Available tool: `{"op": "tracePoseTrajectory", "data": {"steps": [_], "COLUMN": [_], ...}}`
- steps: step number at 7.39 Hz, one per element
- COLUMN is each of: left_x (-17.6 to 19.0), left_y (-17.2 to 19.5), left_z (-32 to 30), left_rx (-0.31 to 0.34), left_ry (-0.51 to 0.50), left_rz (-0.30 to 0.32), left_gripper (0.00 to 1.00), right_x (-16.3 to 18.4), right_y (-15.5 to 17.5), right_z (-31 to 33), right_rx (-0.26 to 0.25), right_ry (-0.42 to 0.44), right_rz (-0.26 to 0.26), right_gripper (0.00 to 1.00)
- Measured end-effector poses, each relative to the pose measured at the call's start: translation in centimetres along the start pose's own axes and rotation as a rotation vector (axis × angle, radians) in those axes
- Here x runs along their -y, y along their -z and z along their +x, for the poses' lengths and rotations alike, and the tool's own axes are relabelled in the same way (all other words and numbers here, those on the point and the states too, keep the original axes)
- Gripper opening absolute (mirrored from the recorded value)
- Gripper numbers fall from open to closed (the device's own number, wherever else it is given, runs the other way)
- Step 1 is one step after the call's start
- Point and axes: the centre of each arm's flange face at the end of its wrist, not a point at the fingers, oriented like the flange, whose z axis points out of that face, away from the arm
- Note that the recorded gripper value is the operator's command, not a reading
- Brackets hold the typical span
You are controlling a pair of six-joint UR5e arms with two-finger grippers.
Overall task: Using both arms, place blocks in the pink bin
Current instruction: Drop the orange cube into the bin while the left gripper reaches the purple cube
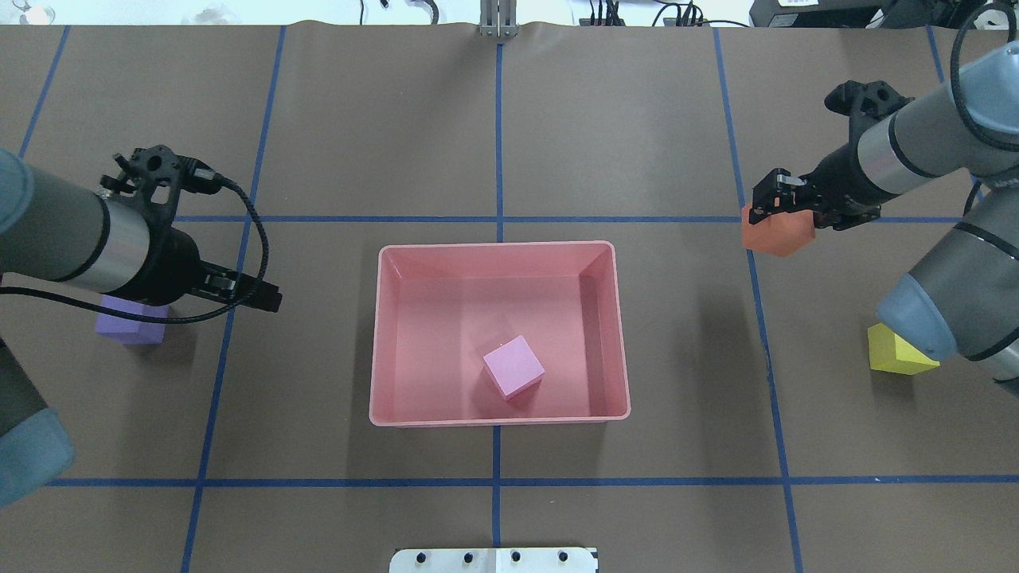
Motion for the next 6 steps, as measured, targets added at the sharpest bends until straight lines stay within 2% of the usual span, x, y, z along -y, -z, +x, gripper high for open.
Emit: {"op": "tracePoseTrajectory", "data": {"steps": [2,4,5,6], "left_x": [-2.4,-4.4,-4.8,-5.0], "left_y": [-0.5,-2.1,-2.6,-2.8], "left_z": [-7.2,-11.8,-12.7,-13.4], "left_rx": [0.042,0.043,0.041,0.036], "left_ry": [-0.102,-0.123,-0.12,-0.115], "left_rz": [0.016,0.032,0.026,0.015], "left_gripper": [1.0,1.0,1.0,1.0], "right_x": [-2.8,-6.7,-9.6,-12.6], "right_y": [2.1,1.0,-0.4,-2.0], "right_z": [-8.0,-14.6,-18.1,-20.7], "right_rx": [0.025,0.028,0.001,-0.031], "right_ry": [-0.1,-0.174,-0.193,-0.198], "right_rz": [-0.005,0.014,0.035,0.059], "right_gripper": [0.0,0.0,0.61,1.0]}}
